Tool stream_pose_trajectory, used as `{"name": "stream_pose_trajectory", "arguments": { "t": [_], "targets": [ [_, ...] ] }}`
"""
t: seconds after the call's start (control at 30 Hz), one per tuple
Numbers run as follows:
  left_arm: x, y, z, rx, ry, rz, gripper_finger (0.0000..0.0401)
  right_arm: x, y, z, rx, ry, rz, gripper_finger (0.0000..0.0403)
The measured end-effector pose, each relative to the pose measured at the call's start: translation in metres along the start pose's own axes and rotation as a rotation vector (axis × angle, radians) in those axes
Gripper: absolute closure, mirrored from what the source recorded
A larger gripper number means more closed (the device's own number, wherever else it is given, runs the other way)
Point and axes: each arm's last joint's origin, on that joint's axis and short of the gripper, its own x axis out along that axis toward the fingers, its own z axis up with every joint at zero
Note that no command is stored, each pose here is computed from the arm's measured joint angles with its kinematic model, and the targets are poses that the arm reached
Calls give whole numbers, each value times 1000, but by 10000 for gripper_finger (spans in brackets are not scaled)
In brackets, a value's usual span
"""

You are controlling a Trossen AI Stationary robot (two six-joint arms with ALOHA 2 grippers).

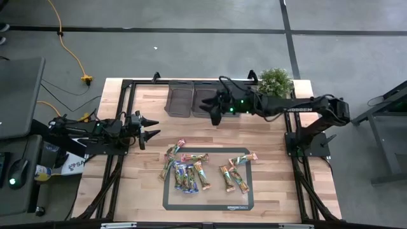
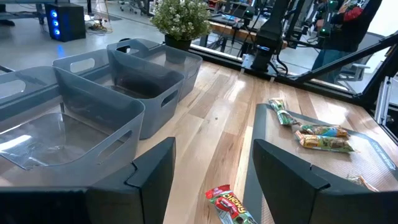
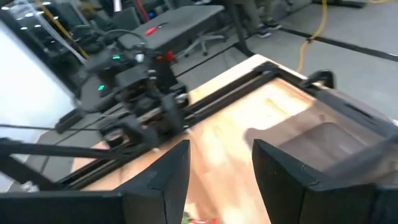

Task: Pick and place Granola Bars by type
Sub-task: Put the red granola bar into the right black bin

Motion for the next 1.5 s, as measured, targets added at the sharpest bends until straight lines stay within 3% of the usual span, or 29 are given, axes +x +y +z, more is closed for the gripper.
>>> {"name": "stream_pose_trajectory", "arguments": {
  "t": [0.2,0.43,0.7,0.93,1.5],
  "targets": [
    [0,0,0,0,0,0,190,-6,39,4,-87,18,28,245],
    [0,0,0,0,0,0,190,-10,77,25,-208,91,-49,245],
    [0,0,0,0,0,0,190,15,95,36,-232,331,-76,245],
    [0,0,0,0,0,0,190,48,94,12,-274,583,-39,245],
    [0,0,0,0,0,0,190,114,80,-77,-317,856,-1,245]
  ]
}}
